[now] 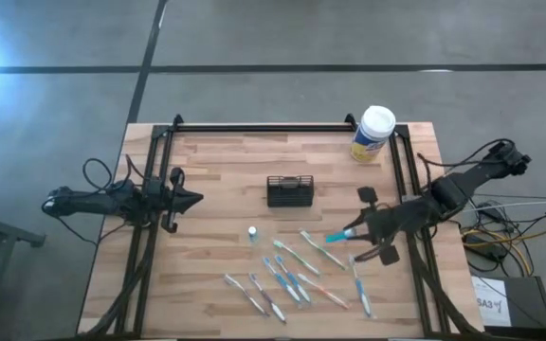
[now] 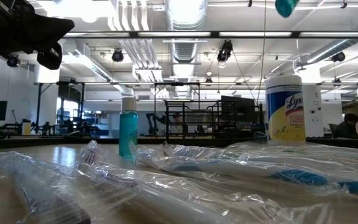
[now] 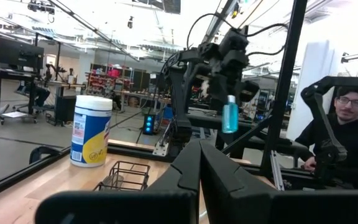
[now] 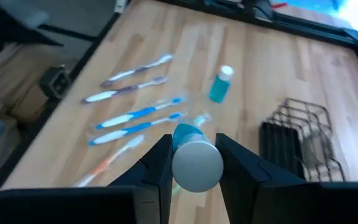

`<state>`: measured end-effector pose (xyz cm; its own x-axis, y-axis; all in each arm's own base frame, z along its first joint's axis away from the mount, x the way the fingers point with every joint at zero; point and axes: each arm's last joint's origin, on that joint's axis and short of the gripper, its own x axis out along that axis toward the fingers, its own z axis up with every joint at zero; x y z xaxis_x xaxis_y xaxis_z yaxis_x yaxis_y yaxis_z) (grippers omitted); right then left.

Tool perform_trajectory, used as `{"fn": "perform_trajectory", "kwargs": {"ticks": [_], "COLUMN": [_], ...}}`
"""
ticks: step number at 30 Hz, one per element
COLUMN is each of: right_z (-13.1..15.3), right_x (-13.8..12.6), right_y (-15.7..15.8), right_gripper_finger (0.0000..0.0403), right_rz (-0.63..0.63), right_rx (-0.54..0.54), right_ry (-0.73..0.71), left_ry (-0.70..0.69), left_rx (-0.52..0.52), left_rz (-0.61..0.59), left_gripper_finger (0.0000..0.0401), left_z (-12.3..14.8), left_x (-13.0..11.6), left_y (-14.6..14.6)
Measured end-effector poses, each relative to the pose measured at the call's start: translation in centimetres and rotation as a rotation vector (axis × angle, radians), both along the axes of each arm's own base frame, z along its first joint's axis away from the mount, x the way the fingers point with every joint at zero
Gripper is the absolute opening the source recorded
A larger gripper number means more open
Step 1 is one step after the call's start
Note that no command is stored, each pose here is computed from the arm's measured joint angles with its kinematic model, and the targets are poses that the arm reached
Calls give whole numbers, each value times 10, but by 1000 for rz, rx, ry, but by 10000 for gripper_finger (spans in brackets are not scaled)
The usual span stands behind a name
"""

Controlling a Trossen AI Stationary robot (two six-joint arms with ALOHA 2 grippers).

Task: Pick & Place toothbrushing station
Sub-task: Put the right mouthwash bottle into the wire organizer

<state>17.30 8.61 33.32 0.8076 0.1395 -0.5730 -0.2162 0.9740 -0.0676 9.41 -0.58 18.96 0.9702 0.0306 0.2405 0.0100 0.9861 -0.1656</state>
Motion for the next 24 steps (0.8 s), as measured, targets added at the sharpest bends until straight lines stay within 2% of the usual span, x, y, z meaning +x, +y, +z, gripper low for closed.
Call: {"fn": "perform_trajectory", "kwargs": {"ticks": [5,9,19,24], "right_z": [-12,-17,-5,4], "right_x": [-11,-6,38,70], "right_y": [-19,-32,-62,-78], "right_gripper_finger": [89,89,89,89], "right_rz": [-146,-271,-390,-422], "right_rx": [21,43,96,57], "right_ry": [-32,-73,-19,86], "left_ry": [6,14,38,73], "left_rx": [15,15,19,22], "left_rz": [4,4,4,3], "left_gripper_finger": [7,7,7,7], "left_z": [-1,-1,-4,-7], "left_x": [0,0,1,1], "left_y": [0,0,0,0]}}
